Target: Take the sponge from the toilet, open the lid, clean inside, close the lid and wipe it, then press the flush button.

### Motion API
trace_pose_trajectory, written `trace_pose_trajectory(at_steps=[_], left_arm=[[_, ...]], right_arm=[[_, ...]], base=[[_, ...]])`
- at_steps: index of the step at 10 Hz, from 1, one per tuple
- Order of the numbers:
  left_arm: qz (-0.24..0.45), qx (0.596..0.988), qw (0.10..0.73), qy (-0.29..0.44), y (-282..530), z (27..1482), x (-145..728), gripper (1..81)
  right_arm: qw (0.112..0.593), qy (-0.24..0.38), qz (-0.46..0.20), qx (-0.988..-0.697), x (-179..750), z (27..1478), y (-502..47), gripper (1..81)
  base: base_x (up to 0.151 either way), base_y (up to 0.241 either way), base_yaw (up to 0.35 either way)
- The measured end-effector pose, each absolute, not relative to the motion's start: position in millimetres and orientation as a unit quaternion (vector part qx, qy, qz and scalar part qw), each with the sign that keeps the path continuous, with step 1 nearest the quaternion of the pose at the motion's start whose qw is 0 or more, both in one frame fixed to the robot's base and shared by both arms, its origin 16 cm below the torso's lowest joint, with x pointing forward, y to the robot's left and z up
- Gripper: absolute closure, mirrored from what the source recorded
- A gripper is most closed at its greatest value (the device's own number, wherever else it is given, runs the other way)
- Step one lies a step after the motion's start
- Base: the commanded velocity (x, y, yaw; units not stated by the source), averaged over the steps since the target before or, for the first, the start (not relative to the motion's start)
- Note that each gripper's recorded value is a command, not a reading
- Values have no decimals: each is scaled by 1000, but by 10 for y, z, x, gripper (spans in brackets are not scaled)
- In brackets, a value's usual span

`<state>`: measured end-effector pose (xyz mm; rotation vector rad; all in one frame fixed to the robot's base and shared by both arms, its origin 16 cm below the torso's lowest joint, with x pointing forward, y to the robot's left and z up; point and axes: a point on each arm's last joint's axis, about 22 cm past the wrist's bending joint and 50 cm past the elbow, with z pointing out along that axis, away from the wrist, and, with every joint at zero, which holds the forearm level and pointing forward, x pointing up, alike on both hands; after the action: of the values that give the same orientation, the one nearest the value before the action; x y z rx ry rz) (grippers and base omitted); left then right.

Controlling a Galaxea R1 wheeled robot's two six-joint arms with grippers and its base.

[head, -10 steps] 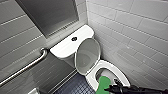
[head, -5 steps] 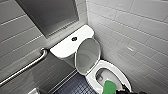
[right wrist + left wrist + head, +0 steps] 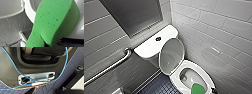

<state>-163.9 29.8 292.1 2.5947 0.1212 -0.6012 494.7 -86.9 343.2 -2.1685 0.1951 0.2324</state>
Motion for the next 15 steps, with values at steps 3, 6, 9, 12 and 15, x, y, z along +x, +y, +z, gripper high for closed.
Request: trace_pose_trajectory(at_steps=[3,6,9,12,15], left_arm=[[-205,946,246,46,262,2861,-1474,10],[-190,938,282,60,230,2983,-1365,10],[-152,926,336,79,217,3181,-955,10],[-128,918,365,91,496,3464,-713,10],[-104,919,368,92,934,3549,-373,10]], right_arm=[[458,79,98,-880,4907,3435,-866,811],[468,73,106,-874,4856,3471,-704,811],[471,65,116,-872,4795,3476,-590,811],[469,63,122,-873,4755,3427,-533,811],[466,63,122,-874,4757,3407,-548,811]], base=[[0,0,0],[0,0,0],[0,0,0],[0,0,0],[0,0,0]])
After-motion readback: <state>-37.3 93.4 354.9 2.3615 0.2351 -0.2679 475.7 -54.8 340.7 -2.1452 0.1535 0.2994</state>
